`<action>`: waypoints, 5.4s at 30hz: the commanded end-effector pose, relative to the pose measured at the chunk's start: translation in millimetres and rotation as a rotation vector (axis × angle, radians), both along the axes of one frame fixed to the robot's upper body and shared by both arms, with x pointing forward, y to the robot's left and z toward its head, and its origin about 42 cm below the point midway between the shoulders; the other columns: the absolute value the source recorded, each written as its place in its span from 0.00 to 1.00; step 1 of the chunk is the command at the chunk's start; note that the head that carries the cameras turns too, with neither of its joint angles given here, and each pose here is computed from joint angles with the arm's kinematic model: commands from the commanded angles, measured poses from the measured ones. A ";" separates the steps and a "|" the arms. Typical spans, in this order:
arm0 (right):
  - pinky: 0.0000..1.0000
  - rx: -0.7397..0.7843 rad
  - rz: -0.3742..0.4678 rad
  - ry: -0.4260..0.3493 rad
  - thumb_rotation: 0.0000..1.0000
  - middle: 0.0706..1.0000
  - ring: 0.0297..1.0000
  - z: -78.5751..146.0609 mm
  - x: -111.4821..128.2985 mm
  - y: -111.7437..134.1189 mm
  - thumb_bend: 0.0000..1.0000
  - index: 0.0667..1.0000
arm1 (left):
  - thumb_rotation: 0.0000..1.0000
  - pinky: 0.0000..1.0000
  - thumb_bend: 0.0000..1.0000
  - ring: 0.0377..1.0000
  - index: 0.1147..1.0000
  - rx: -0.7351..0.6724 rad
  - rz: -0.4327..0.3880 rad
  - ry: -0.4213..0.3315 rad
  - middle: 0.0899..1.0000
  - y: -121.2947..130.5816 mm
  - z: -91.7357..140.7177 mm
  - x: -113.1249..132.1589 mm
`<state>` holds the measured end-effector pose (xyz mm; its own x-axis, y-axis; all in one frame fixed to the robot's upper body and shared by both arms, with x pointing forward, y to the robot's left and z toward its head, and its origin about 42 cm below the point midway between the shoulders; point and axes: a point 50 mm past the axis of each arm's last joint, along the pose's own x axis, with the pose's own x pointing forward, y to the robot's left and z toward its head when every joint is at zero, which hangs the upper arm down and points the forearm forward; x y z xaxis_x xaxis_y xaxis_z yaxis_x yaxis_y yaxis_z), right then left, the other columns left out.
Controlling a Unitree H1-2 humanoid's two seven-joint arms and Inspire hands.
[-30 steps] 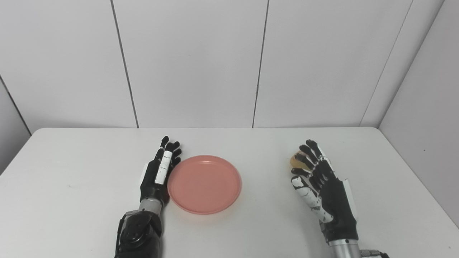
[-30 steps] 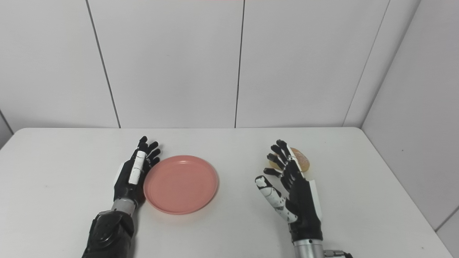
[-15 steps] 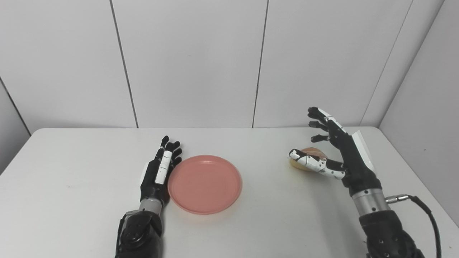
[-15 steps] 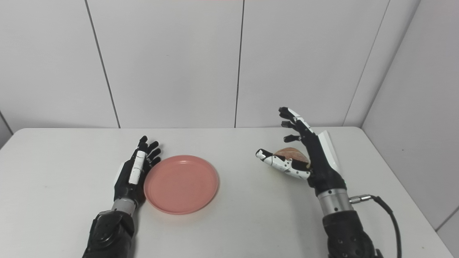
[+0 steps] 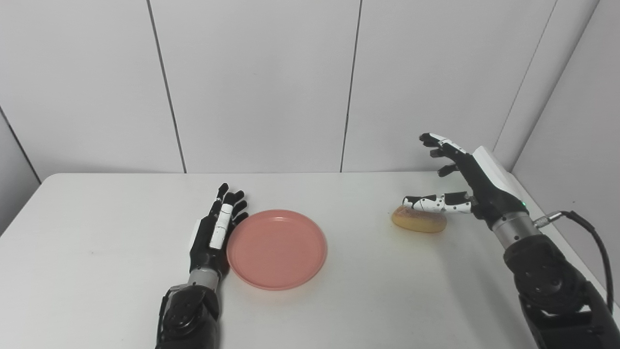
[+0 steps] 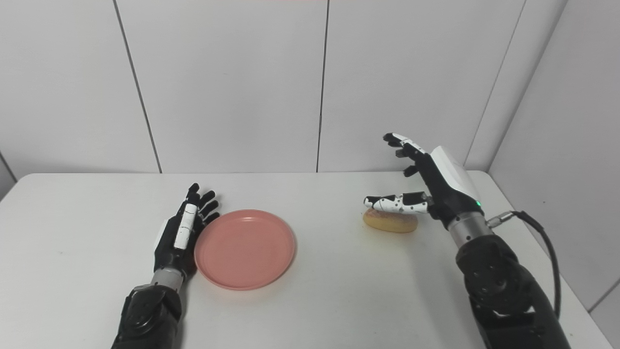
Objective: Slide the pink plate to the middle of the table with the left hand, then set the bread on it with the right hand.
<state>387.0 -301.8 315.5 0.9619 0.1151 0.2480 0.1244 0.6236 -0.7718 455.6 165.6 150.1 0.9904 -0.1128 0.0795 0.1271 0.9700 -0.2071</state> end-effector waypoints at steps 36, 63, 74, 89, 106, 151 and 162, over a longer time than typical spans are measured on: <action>0.72 -0.519 0.011 0.437 0.21 0.84 0.82 15.8 106.8 -34.1 1.00 0.78 | 0.77 0.87 0.96 0.88 0.96 -0.002 -0.011 -0.004 0.87 -6.9 6.2 -0.1; 0.54 -0.549 0.008 0.324 0.13 0.63 0.59 -1.6 118.5 -25.3 0.93 0.71 | 0.77 0.83 0.96 0.86 0.96 0.010 -0.002 0.010 0.87 -6.3 3.3 -3.9; 0.41 -0.531 0.033 0.238 0.00 0.47 0.48 -12.5 117.8 -18.9 0.61 0.50 | 0.77 0.84 0.97 0.86 0.95 0.016 -0.005 0.018 0.87 -6.1 3.8 -4.0; 0.41 -0.566 0.055 0.288 0.00 0.43 0.46 -16.3 116.9 -18.0 0.53 0.47 | 0.77 0.81 0.96 0.85 0.95 0.019 -0.008 0.022 0.86 -5.7 5.1 -4.8; 0.38 -0.600 0.164 0.131 0.00 0.40 0.42 48.7 100.8 26.6 0.52 0.50 | 0.77 0.80 0.98 0.85 0.95 0.026 -0.020 0.023 0.87 -12.7 2.5 -4.7; 0.41 -0.640 0.608 -0.026 0.00 0.44 0.47 54.1 78.3 198.2 0.53 0.47 | 0.84 0.71 0.91 0.80 0.92 0.086 0.019 0.013 0.82 -40.8 -0.3 -16.4; 0.36 -0.645 0.634 0.010 0.00 0.41 0.41 35.0 83.6 202.3 0.53 0.49 | 0.84 0.69 0.91 0.79 0.91 0.088 0.022 0.007 0.82 -42.0 1.6 -16.4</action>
<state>468.8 -104.1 324.6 0.6979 0.7051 -0.1257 -0.1827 0.0055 -0.9831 439.7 130.6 149.8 0.9930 -0.0976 0.0667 0.1050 0.9875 -0.1177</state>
